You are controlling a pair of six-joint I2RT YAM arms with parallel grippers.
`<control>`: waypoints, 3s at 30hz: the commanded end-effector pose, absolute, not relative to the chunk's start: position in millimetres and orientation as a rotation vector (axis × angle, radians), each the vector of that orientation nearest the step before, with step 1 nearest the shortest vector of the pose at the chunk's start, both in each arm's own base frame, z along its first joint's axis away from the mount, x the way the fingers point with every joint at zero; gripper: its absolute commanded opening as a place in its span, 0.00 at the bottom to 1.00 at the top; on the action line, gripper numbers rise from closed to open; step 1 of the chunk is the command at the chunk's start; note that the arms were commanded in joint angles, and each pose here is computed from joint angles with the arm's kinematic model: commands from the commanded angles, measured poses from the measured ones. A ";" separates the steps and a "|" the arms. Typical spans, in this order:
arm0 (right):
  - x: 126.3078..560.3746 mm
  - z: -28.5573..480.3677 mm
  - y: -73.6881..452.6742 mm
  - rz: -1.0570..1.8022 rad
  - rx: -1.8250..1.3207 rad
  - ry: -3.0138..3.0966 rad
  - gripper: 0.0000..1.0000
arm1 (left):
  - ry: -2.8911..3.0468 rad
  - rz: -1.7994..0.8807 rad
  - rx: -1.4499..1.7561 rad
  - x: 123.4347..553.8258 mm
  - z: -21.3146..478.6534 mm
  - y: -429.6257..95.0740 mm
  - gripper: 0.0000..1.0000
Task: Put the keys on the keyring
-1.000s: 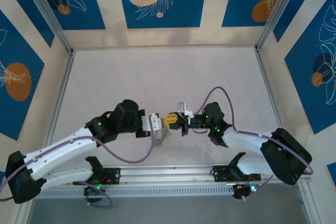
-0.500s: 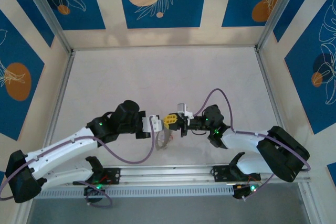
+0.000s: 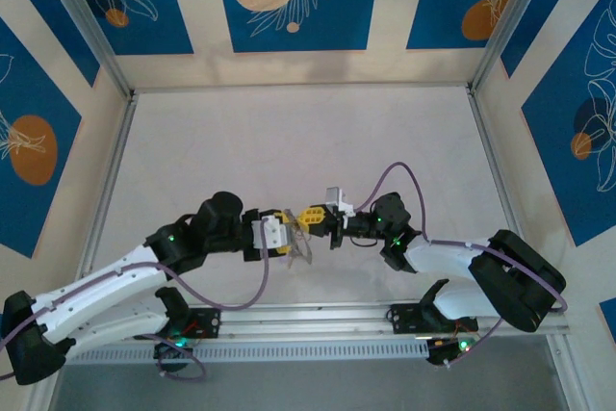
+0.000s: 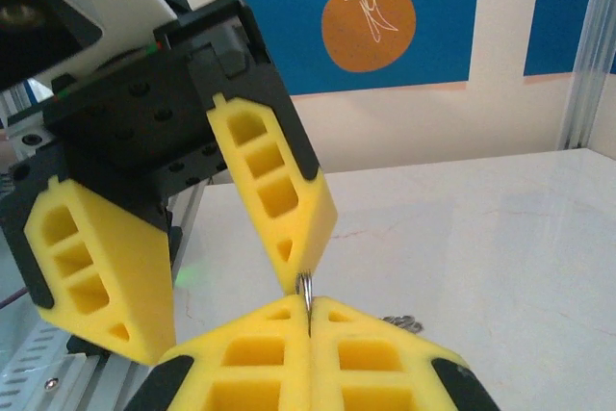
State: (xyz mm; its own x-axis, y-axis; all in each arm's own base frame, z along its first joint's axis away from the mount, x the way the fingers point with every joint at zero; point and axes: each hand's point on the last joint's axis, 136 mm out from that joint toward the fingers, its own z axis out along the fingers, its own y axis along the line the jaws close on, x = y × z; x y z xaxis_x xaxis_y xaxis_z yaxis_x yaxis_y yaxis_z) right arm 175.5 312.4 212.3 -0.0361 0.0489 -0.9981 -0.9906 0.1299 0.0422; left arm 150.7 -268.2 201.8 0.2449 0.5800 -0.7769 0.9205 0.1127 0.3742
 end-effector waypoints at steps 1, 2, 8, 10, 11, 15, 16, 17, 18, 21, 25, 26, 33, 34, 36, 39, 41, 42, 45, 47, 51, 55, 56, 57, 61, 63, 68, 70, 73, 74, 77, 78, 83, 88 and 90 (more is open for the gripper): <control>172.4 216.5 312.4 1.146 -1.071 1.215 0.00 | 1.440 -0.426 1.541 154.7 209.3 -266.8 0.50; 171.0 216.3 313.0 1.146 -1.081 1.210 0.00 | 1.441 -0.414 1.541 155.8 210.6 -265.9 0.49; 166.6 216.5 315.1 1.147 -1.119 1.186 0.00 | 1.447 -0.401 1.536 159.8 214.2 -264.0 0.49; 164.6 216.7 316.0 1.149 -1.133 1.177 0.00 | 1.452 -0.406 1.530 161.3 213.6 -265.7 0.49; 163.3 216.5 316.7 1.149 -1.142 1.172 0.00 | 1.454 -0.413 1.529 161.6 213.3 -267.1 0.49; 162.0 215.6 318.6 1.142 -1.155 1.168 0.00 | 1.467 -0.469 1.525 161.0 215.2 -271.8 0.45; 161.3 215.5 318.8 1.141 -1.158 1.166 0.00 | 1.475 -0.486 1.523 161.0 215.1 -272.5 0.45; 161.2 215.5 319.1 1.139 -1.160 1.165 0.00 | 1.485 -0.507 1.521 160.9 215.0 -273.3 0.44; 160.8 215.1 319.5 1.138 -1.163 1.163 0.00 | 1.494 -0.532 1.519 160.6 214.6 -274.2 0.44; 160.7 215.2 320.4 1.134 -1.167 1.161 0.00 | 1.511 -0.580 1.512 160.1 214.2 -275.8 0.41; 159.9 214.7 321.6 1.131 -1.176 1.160 0.00 | 1.519 -0.605 1.508 161.4 214.5 -276.8 0.35; 159.9 214.5 321.8 1.130 -1.177 1.160 0.00 | 1.522 -0.606 1.507 162.2 214.6 -277.0 0.33; 159.0 213.2 323.5 1.125 -1.194 1.158 0.00 | 1.538 -0.621 1.536 163.4 210.9 -279.7 0.17; 158.7 212.8 323.6 1.124 -1.196 1.159 0.00 | 1.539 -0.621 1.540 163.5 210.3 -279.8 0.15; 159.4 210.6 323.6 1.120 -1.197 1.166 0.00 | 1.546 -0.621 1.551 163.6 208.3 -279.9 0.12; 159.1 209.4 323.6 1.114 -1.204 1.165 0.00 | 1.555 -0.620 1.568 163.2 206.0 -279.6 0.03; 158.6 206.2 323.4 1.103 -1.216 1.168 0.00 | 1.561 -0.617 1.581 162.8 206.1 -278.7 0.00; 158.2 204.8 323.3 1.098 -1.225 1.170 0.00 | 1.561 -0.611 1.590 162.5 207.2 -277.8 0.00; 158.1 200.6 321.0 1.069 -1.242 1.183 0.00 | 1.575 -0.564 1.638 162.6 209.0 -272.0 0.00; 157.6 198.7 319.5 1.051 -1.266 1.195 0.06 | 1.595 -0.526 1.691 162.2 210.4 -267.2 0.00; 155.9 192.4 317.5 1.032 -1.325 1.230 0.21 | 1.640 -0.457 1.805 163.0 217.1 -259.4 0.00; 156.6 193.4 315.6 1.045 -1.327 1.235 0.25 | 1.663 -0.389 1.909 162.3 222.3 -253.4 0.00; 156.6 192.9 315.5 1.050 -1.329 1.238 0.26 | 1.663 -0.372 1.938 160.7 222.7 -252.1 0.00; 156.3 194.5 316.4 1.058 -1.329 1.235 0.27 | 1.665 -0.355 1.960 160.5 223.1 -251.6 0.00; 155.8 197.7 318.2 1.079 -1.324 1.225 0.30 | 1.674 -0.298 2.050 157.2 220.3 -250.6 0.00; 155.6 199.2 319.1 1.087 -1.325 1.219 0.30 | 1.671 -0.244 2.100 156.4 217.7 -251.2 0.00; 153.4 201.8 322.9 1.114 -1.338 1.205 0.30 | 1.689 -0.178 2.163 157.1 213.4 -255.9 0.00; 152.7 201.9 324.7 1.125 -1.341 1.203 0.30 | 1.688 -0.177 2.163 157.8 213.7 -258.4 0.00; 151.8 200.3 327.4 1.140 -1.341 1.204 0.29 | 1.683 -0.181 2.156 158.6 214.7 -262.2 0.00; 151.4 200.5 328.4 1.144 -1.341 1.201 0.29 | 1.683 -0.184 2.156 158.4 214.4 -263.2 0.00; 150.7 201.7 331.7 1.155 -1.342 1.194 0.29 | 1.690 -0.190 2.155 158.7 213.2 -265.4 0.00; 150.6 202.7 333.0 1.156 -1.343 1.189 0.28 | 1.692 -0.195 2.153 158.7 212.9 -266.3 0.00; 153.4 203.0 337.9 1.163 -1.334 1.188 0.25 | 1.670 -0.235 2.140 156.0 215.6 -271.1 0.00; 156.3 205.3 339.7 1.158 -1.322 1.188 0.20 | 1.652 -0.273 2.121 153.3 218.9 -275.1 0.00; 156.5 205.1 340.3 1.159 -1.322 1.190 0.17 | 1.639 -0.283 2.110 152.8 221.5 -276.3 0.00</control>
State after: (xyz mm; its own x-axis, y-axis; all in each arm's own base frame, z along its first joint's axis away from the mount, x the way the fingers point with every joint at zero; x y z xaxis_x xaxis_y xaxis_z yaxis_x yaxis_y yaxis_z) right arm 155.1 334.2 190.5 0.0442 -0.1027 -0.9937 -0.9984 -0.0383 -0.0404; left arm 157.2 -264.8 202.8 0.2500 0.9037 -0.3475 0.9616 -0.1897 0.1984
